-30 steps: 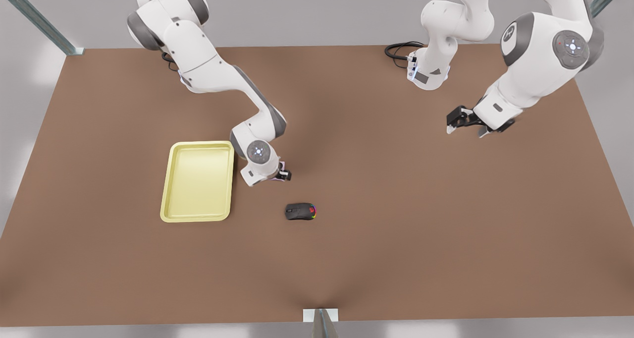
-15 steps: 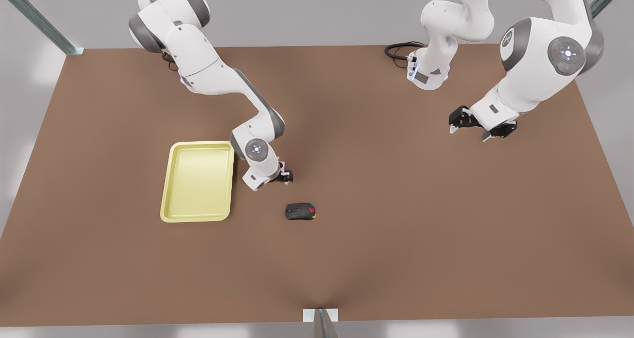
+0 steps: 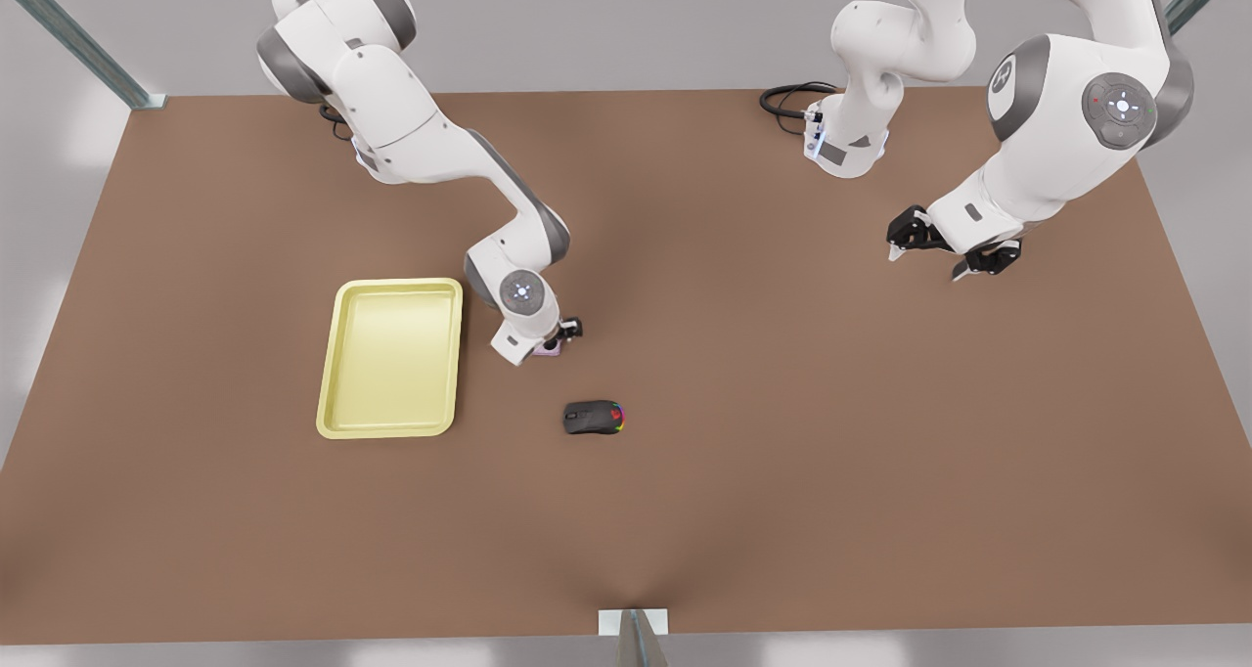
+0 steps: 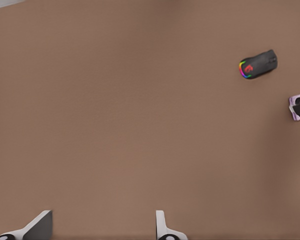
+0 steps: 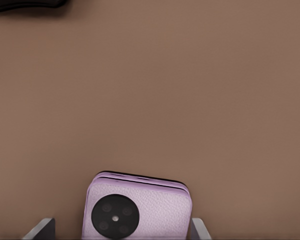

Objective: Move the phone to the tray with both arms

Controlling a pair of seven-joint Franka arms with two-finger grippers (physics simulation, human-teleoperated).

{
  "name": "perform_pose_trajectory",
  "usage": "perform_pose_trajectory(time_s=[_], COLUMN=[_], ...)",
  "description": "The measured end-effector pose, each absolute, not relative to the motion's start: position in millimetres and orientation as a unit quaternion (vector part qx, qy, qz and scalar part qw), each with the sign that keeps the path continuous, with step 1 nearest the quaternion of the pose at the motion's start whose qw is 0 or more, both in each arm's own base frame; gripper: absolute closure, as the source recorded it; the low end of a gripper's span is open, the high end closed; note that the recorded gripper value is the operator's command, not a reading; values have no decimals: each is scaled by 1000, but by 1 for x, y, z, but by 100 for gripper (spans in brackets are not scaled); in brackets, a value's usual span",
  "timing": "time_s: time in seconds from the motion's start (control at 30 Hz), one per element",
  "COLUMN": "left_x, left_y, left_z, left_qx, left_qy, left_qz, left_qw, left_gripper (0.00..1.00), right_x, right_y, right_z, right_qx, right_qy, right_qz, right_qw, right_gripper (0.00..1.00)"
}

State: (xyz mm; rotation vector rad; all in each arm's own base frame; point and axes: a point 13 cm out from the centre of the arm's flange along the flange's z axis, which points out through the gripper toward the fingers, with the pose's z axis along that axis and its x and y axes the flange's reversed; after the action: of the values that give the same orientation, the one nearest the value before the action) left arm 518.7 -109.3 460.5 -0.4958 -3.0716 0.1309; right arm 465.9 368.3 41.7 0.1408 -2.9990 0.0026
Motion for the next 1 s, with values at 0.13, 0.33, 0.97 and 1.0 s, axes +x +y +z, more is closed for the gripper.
perform_pose_trajectory(time_s=[0.13,0.33,0.97,1.0], left_x=[518,518,519,519], left_y=[-109,-109,-109,-109], left_z=[460,460,459,459], left_qx=[-164,-170,-180,-180], left_qy=[-985,-984,-983,-983], left_qz=[42,42,42,42], left_qw=[14,15,14,14], left_gripper=[0,0,0,0], right_x=[455,452,528,540], right_y=[362,360,302,274], right_z=[37,32,111,122], right_qx=[43,39,-28,-45], right_qy=[-996,-996,-999,-998], right_qz=[8,11,-13,-12], right_qw=[80,84,37,38], right_gripper=[0,0,21,20])
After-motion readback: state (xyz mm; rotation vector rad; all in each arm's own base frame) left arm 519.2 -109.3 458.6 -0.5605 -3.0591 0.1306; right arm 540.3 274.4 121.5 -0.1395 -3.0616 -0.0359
